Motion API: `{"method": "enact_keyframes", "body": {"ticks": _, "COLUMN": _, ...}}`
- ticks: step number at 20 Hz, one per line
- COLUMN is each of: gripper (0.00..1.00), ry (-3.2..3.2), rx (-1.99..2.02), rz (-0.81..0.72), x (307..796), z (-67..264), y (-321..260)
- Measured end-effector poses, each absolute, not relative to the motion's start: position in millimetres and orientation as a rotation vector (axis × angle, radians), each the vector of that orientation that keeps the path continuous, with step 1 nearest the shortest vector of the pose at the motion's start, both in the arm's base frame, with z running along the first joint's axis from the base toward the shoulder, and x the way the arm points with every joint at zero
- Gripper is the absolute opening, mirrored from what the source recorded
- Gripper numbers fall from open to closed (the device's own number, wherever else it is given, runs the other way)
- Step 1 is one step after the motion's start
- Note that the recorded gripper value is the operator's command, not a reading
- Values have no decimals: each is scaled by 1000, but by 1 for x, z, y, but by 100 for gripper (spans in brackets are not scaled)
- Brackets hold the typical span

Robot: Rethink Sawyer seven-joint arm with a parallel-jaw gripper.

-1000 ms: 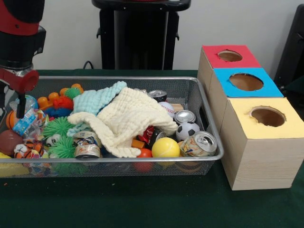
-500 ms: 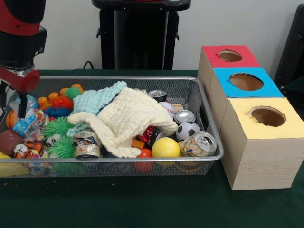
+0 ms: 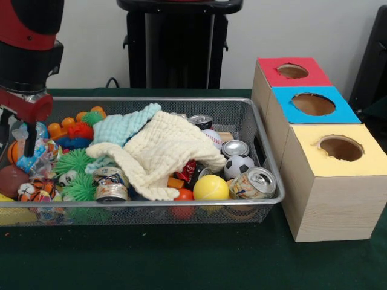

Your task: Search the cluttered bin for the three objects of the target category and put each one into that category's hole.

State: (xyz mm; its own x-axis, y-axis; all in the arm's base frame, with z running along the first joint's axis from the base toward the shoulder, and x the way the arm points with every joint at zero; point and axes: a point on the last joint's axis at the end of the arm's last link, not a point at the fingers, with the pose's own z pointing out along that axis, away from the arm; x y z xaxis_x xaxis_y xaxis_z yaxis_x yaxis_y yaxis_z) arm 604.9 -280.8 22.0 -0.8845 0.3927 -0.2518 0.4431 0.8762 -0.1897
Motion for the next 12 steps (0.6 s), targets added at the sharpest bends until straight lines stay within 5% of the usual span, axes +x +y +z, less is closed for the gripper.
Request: {"method": "enact_keyframes", "body": {"ticks": 12, "gripper": 100, "ry": 2818, "rx": 521, "rz": -351, "x": 591, "z": -17, "y": -237}}
